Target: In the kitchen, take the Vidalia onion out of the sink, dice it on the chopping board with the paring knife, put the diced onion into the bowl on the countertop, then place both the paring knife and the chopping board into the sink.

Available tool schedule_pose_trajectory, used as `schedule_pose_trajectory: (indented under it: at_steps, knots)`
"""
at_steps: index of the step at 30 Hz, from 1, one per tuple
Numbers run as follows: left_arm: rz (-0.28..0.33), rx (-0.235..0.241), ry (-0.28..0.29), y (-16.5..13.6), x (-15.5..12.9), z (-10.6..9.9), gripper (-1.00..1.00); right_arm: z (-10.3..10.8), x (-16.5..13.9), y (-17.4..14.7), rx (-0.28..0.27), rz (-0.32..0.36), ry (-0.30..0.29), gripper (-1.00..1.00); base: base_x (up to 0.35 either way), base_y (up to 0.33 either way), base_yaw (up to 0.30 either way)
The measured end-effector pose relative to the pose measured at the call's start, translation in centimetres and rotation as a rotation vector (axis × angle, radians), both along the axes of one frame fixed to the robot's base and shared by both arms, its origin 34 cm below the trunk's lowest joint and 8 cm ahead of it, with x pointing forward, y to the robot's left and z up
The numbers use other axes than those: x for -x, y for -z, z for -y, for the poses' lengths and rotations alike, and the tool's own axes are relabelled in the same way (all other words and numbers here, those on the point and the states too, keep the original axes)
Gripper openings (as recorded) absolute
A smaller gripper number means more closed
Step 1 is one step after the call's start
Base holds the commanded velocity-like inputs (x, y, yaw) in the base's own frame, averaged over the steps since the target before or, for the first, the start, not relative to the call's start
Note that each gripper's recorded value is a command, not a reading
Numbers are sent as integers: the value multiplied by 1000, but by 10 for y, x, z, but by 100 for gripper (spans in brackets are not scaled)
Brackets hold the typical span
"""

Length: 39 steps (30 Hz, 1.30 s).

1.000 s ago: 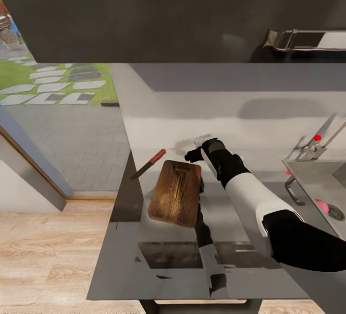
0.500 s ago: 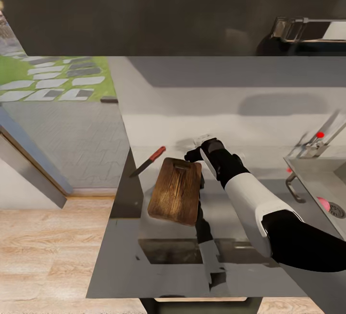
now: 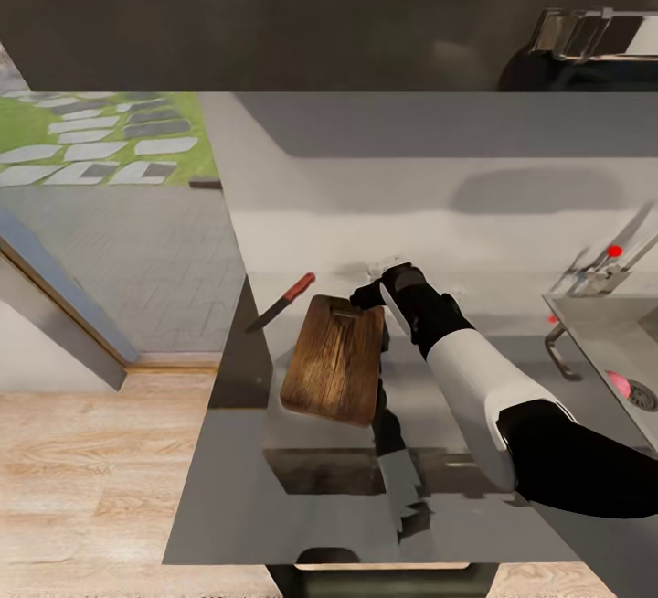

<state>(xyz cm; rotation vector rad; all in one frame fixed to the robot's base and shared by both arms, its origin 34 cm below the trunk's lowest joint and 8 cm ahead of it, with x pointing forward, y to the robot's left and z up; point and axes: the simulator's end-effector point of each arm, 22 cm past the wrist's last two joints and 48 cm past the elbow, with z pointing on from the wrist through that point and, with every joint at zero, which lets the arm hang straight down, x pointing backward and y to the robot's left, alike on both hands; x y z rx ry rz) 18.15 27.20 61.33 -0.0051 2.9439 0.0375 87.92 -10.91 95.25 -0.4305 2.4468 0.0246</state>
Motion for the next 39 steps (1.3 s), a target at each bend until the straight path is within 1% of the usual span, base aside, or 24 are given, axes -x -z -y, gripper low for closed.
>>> schedule_pose_trajectory:
  at_steps: [25, 33, 39]
  knots:
    - [-40, 0, 0, 3, 16, 0, 100, 0, 3, 31, 2, -40, -3, 100, 0, 0, 0]
    - [-53, 0, 0, 3, 21, 0, 100, -5, 5, 40, -15, -58, -17, 100, 0, 0, 0]
    - [-62, 0, 0, 4, 24, 0, 100, -4, 2, 41, -8, -49, -20, 100, 0, 0, 0]
